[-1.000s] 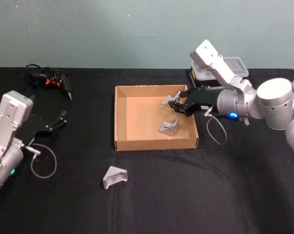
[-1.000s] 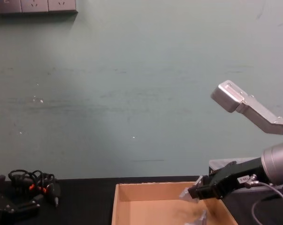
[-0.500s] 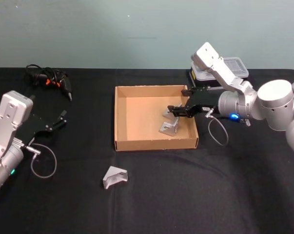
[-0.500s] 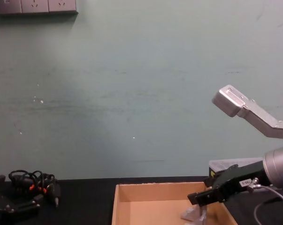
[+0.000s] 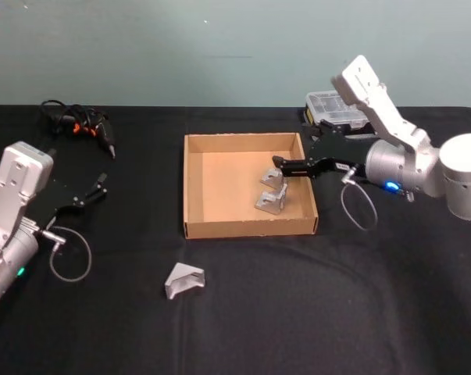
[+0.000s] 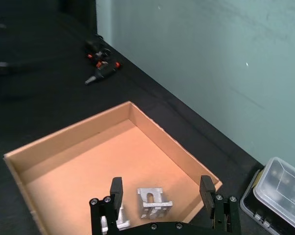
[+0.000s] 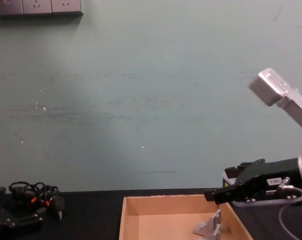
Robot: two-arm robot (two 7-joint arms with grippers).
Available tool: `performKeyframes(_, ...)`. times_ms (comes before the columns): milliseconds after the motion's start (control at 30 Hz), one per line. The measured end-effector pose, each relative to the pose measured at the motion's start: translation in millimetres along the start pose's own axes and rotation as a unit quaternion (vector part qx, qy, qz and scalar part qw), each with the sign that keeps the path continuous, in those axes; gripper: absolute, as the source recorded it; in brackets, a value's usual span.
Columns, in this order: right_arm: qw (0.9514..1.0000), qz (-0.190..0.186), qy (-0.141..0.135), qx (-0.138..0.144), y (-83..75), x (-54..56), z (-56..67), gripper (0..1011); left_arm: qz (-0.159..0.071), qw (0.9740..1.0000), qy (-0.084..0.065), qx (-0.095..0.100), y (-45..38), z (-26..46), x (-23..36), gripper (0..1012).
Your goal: Use one hand to pick up the angle iron from the table and place it into the box.
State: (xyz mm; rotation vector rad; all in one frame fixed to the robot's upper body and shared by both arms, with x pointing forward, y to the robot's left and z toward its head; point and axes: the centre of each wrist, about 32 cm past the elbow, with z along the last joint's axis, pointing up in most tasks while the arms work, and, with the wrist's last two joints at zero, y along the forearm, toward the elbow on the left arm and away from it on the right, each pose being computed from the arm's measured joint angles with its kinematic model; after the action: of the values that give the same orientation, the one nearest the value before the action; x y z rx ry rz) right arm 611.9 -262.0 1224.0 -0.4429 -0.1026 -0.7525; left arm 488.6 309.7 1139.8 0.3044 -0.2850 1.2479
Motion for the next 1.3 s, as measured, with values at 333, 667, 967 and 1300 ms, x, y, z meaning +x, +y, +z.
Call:
performKeyframes(333, 0.9981, 0.04, -0.024, 0.041, -38.4, -35.2, 6.4, 1000, 0.0, 1.0, 0.0, 0.0, 0.0, 0.0, 0.0, 1000)
performKeyframes(667, 0.9947, 0.08, -0.036, 0.054, -55.9, -65.5, 10.8, 1000, 0.0, 1.0, 0.0, 0.0, 0.0, 0.0, 0.0, 1000)
performKeyframes(967, 0.9909, 0.122, -0.033, 0.044, -48.0, -91.5, 5.1, 1000, 0.0, 1.0, 0.0, 0.0, 0.0, 0.0, 0.0, 1000)
performKeyframes(1300, 0.9865, 0.16, -0.024, 0.028, -26.5, -117.5, -4.3, 1000, 0.0, 1.0, 0.0, 0.0, 0.0, 0.0, 0.0, 1000)
